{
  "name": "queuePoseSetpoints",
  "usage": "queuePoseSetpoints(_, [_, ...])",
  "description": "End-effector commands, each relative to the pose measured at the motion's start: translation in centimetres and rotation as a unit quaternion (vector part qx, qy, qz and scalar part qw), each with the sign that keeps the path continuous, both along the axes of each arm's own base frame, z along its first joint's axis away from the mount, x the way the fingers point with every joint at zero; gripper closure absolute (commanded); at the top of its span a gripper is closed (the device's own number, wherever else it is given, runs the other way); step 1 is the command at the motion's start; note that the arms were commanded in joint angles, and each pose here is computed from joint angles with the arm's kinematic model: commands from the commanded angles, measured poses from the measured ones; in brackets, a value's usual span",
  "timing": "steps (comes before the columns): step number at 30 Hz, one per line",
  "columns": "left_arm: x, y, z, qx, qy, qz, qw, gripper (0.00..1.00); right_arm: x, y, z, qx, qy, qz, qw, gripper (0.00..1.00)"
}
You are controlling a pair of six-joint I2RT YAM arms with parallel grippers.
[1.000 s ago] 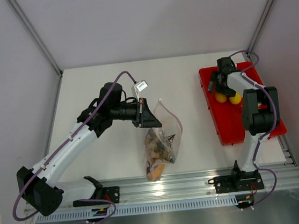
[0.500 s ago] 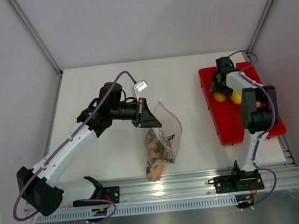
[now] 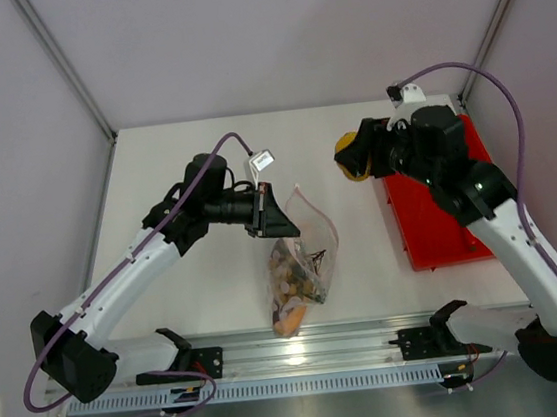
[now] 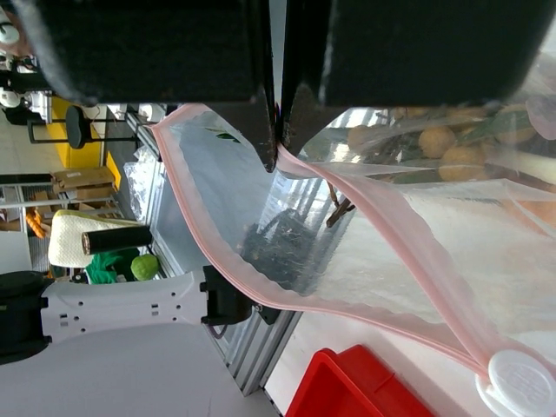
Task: Place the food in the zip-top bag and seal the zipper
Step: Pick up the fake fruit from the bin, then place the fake fruit in the zipper food storage bag.
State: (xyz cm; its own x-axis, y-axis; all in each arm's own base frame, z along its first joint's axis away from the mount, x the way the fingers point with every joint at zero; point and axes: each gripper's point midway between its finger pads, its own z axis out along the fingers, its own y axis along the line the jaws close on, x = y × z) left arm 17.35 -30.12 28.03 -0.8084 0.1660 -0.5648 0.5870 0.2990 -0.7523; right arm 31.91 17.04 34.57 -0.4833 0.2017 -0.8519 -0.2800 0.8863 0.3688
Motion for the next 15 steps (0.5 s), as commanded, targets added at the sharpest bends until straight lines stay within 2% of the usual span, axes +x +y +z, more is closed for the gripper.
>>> queuePoseSetpoints(1, [0.0, 0.6, 1.0, -0.007, -0.026, 0.007, 1.0, 0.99, -6.3, 4.1, 2.1, 0.041, 0.001, 0.117, 0.992, 0.95])
queuePoseSetpoints(3, [-0.1, 0.7, 1.1, -0.007, -0.028, 0.008, 1.0, 0.99, -9.3, 5.7, 3.1, 0.059, -0.003, 0.167, 0.984, 0.95])
queuePoseSetpoints(7, [-0.2, 0.8, 1.6, -0.01, -0.029, 0.012, 0.999, 0.99, -12.0, 8.0, 2.4, 0.08, 0.021, 0.221, 0.972, 0.93])
queuePoseSetpoints(12, [-0.8, 1.2, 2.4, -0.014, -0.031, 0.015, 0.999, 0.99, -13.3, 10.5, 0.1, 0.074, 0.049, 0.248, 0.965, 0.9])
queuePoseSetpoints(15, [-0.9, 1.5, 2.8, -0.015, -0.036, 0.019, 0.999, 0.99, -13.9, 11.8, -1.2, 0.066, 0.06, 0.257, 0.962, 0.84])
